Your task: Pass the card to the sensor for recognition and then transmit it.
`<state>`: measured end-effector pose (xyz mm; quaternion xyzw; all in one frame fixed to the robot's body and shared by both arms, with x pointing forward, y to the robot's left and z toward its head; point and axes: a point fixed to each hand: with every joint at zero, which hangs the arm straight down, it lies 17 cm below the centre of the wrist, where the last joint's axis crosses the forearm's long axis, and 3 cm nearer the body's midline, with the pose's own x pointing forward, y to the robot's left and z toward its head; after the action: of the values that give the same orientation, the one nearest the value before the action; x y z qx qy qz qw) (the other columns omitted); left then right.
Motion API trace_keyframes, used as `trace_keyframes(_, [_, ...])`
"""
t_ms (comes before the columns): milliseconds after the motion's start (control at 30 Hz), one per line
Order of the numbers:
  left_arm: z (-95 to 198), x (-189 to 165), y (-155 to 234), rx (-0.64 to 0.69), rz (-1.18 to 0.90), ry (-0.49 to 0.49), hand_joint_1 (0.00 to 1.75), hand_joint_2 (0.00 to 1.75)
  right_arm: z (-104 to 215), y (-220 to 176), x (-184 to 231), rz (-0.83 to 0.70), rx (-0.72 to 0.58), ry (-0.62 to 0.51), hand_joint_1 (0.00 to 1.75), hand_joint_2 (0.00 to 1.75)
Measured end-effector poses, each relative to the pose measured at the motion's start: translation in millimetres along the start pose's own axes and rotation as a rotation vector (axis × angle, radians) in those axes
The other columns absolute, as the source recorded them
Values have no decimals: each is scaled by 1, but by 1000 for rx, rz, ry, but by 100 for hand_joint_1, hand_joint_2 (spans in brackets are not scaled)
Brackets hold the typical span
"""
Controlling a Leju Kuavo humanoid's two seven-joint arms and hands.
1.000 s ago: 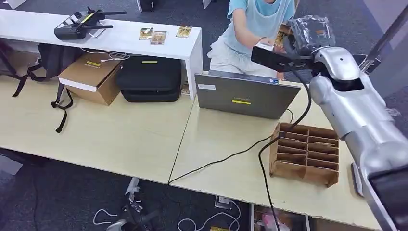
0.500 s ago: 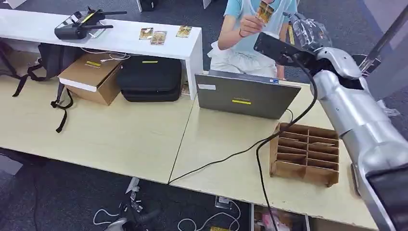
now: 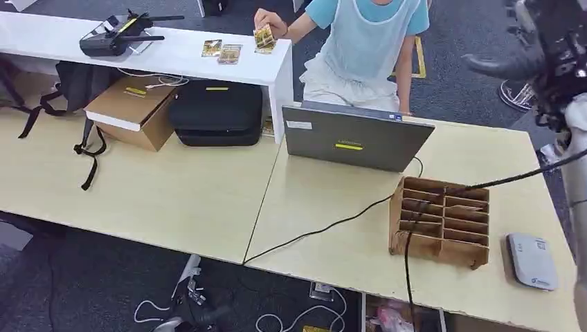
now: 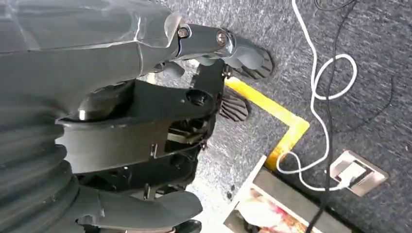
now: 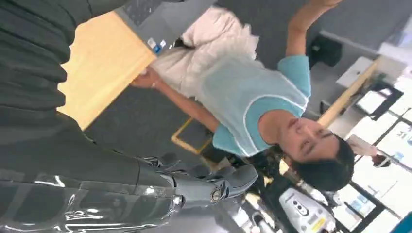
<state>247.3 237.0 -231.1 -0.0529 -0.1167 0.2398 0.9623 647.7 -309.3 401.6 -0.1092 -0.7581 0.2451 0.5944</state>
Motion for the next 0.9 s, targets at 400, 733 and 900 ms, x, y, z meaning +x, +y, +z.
trace_keyframes(400, [-3, -14, 26, 30, 14, 22, 0, 175, 147, -47, -75, -130, -32, -48, 0, 175])
trace_keyframes(733, [-5, -34, 61, 40, 129, 57, 0, 175, 192, 4, -88, 211, 5, -68, 0, 175])
trace_keyframes(900, [-5, -42, 72, 59, 131, 68, 0, 175, 207, 29, -104, 657, -113, -39, 0, 175])
